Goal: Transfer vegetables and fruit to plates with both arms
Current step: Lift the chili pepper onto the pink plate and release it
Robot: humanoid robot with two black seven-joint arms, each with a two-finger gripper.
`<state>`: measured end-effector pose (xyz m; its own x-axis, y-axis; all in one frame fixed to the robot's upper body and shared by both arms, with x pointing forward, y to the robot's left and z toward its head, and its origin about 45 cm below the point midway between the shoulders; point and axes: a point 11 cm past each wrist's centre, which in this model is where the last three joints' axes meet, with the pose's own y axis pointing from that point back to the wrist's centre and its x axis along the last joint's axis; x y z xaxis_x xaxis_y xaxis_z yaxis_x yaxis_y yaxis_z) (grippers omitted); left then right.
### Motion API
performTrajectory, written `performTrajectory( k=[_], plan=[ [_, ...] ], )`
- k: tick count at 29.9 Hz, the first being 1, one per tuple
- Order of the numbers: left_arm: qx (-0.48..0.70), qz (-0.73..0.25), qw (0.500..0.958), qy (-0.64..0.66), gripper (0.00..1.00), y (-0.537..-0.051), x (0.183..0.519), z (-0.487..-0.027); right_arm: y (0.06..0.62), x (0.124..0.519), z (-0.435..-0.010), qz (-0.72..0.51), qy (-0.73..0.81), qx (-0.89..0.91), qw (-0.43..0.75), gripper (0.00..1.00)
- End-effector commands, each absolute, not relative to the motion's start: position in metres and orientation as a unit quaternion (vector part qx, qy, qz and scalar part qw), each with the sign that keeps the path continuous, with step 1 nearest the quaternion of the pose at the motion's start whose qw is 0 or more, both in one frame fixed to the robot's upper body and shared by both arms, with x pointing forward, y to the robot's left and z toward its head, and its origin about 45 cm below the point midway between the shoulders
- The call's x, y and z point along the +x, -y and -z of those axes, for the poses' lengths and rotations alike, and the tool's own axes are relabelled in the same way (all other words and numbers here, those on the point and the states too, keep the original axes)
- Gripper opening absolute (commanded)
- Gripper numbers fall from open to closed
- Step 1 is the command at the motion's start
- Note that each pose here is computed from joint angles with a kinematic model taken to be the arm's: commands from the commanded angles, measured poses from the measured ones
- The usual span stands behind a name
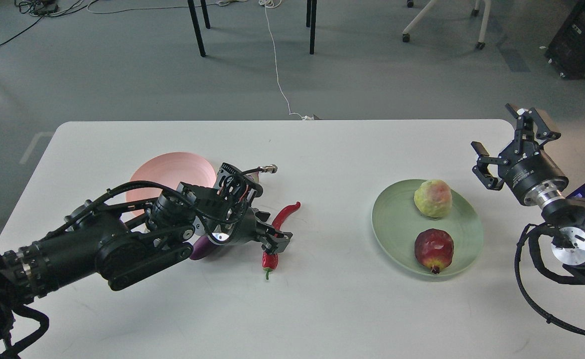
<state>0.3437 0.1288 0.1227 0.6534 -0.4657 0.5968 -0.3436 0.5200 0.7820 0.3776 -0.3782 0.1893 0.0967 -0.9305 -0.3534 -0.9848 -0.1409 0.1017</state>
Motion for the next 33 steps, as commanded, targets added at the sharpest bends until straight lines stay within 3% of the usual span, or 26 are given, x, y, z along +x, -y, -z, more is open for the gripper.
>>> performTrajectory(
  k=[1,5,12,18,27,33],
  plan=[
    [0.49,0.039,0.767,0.412,0.28,-0.13,0.343,-0.121,0.379,0.379,-0.192,-0.167,-0.652,-0.735,0.085,0.98],
    [0.498,0.033,0.763,0.411,0.11,-0.131,0.343,-0.12,0.38,0.379,-0.192,-0.167,-0.652,-0.735,0.084,0.98],
    [0.476,0.027,0.771,0.421,0.09,-0.12,0.341,-0.136,0.384,0.378,-0.193,-0.164,-0.655,-0.733,0.082,0.98],
    [0.447,0.004,0.789,0.422,0.1,-0.124,0.346,-0.179,0.385,0.378,-0.194,-0.163,-0.655,-0.733,0.081,0.98],
    [0.527,-0.049,0.756,0.385,0.11,-0.245,0.382,-0.186,0.384,0.378,-0.194,-0.163,-0.654,-0.734,0.08,0.98],
    [0.561,-0.124,0.734,0.362,0.14,-0.299,0.408,-0.179,0.381,0.378,-0.192,-0.158,-0.651,-0.739,0.074,0.98]
  ],
)
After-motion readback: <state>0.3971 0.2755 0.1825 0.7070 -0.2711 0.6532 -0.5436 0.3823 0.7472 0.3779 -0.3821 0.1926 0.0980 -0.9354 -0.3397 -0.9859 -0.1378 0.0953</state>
